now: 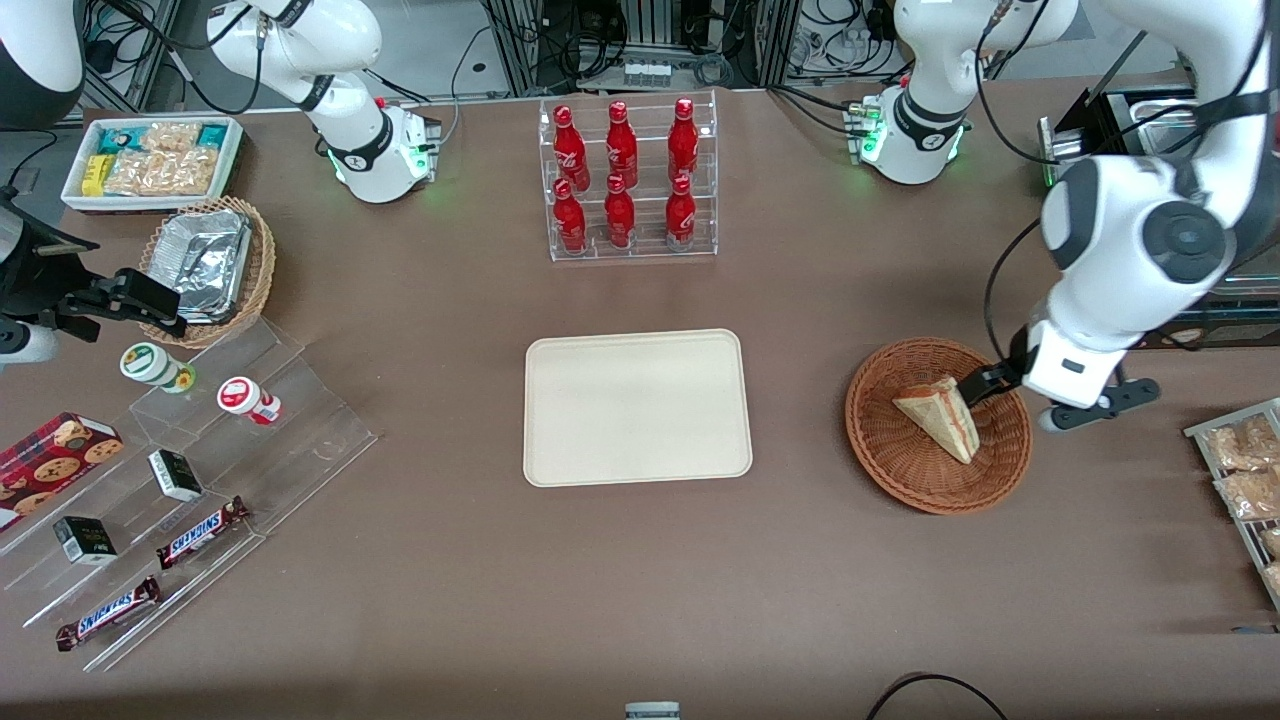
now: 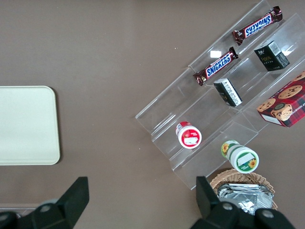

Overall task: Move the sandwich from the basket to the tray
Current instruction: 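Move the left gripper down over the wrapped sandwich in the basket, then close the left gripper on the sandwich and lift it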

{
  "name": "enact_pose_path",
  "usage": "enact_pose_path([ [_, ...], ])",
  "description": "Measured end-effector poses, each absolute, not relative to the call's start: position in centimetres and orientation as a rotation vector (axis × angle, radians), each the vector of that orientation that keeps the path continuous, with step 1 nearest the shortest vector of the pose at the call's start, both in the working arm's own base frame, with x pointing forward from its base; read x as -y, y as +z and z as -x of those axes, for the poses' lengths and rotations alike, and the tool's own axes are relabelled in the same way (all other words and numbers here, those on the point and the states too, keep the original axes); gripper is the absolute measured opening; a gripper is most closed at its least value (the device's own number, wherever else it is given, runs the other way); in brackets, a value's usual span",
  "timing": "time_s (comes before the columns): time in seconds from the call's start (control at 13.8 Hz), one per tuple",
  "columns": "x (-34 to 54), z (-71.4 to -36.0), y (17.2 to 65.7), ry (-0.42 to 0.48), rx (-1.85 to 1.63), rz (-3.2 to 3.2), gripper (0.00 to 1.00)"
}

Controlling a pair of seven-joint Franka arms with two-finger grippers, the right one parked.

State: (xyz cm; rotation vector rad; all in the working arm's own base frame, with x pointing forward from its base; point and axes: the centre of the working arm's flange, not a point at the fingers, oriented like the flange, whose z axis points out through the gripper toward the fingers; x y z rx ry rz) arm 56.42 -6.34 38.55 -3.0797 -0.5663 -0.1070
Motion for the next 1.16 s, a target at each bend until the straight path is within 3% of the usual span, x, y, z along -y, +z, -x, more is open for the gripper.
enact_pose_path([
  [0.15,6.3,-55.1,35.5,-0.145,0.714,3.062,1.00],
  [0.44,6.2,-53.6,31.9,-0.074,0.784,3.034,1.00],
  [1.02,6.1,-53.9,25.8,-0.016,0.857,3.006,1.00],
  [1.16,6.1,-53.8,24.6,0.001,0.860,3.002,0.96],
])
